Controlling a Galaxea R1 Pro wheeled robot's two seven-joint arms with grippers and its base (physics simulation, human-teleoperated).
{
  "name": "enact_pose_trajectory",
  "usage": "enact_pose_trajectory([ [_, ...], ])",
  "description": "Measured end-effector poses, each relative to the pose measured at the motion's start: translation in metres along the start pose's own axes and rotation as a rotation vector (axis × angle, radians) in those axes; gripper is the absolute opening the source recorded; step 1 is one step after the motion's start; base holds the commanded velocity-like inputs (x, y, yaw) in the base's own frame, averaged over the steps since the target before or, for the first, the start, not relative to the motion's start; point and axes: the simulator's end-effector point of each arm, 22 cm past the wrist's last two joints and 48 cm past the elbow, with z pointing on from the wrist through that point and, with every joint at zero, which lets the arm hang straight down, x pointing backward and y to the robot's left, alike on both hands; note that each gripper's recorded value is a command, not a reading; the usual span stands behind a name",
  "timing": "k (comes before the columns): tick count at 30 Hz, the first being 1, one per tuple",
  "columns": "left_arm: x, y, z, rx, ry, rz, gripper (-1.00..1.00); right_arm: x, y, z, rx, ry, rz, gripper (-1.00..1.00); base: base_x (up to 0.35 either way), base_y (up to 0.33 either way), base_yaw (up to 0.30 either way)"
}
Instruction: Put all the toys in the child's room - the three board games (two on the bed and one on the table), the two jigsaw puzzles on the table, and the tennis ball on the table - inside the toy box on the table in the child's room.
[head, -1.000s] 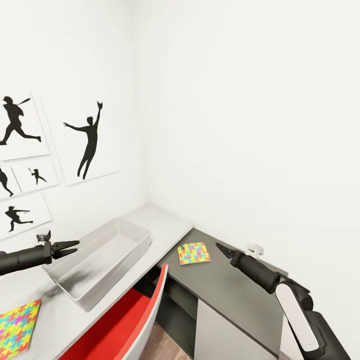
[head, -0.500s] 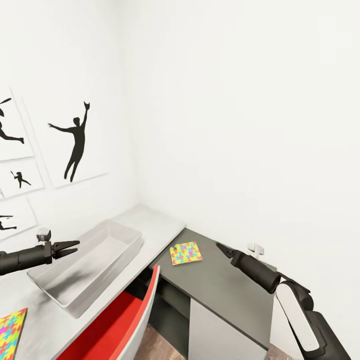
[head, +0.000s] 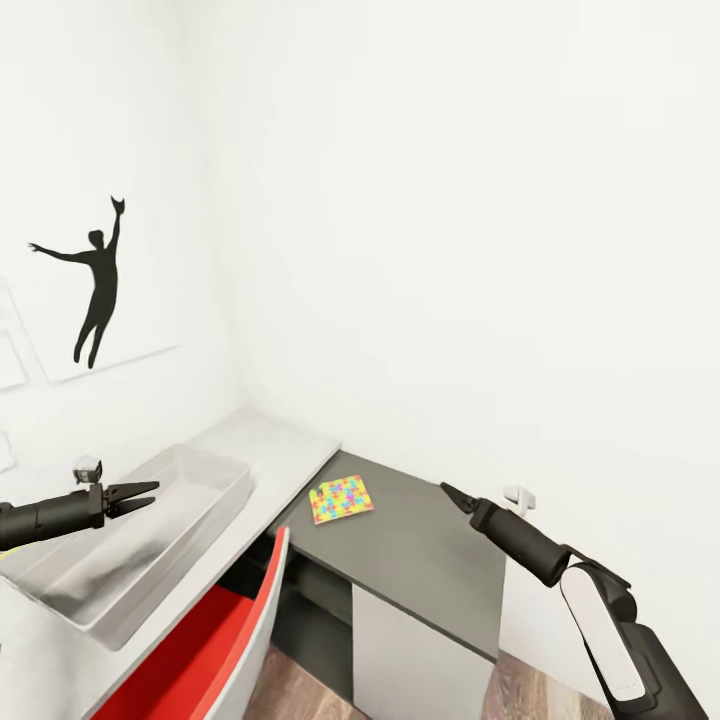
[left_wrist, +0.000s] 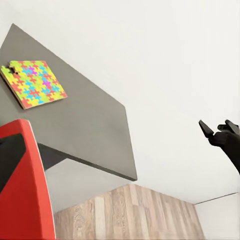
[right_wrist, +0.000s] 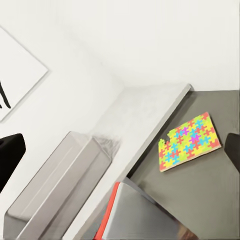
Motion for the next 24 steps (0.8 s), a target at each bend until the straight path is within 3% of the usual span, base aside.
enact_pose_trajectory([
  [24,-0.0012,-0.0028,-0.0013,0.001,-0.002,0.005,1.0,-0.0018,0.0027,-0.0007,-0.005,-0.004,-0.002,1.0,0.0,0.0,-0.278],
])
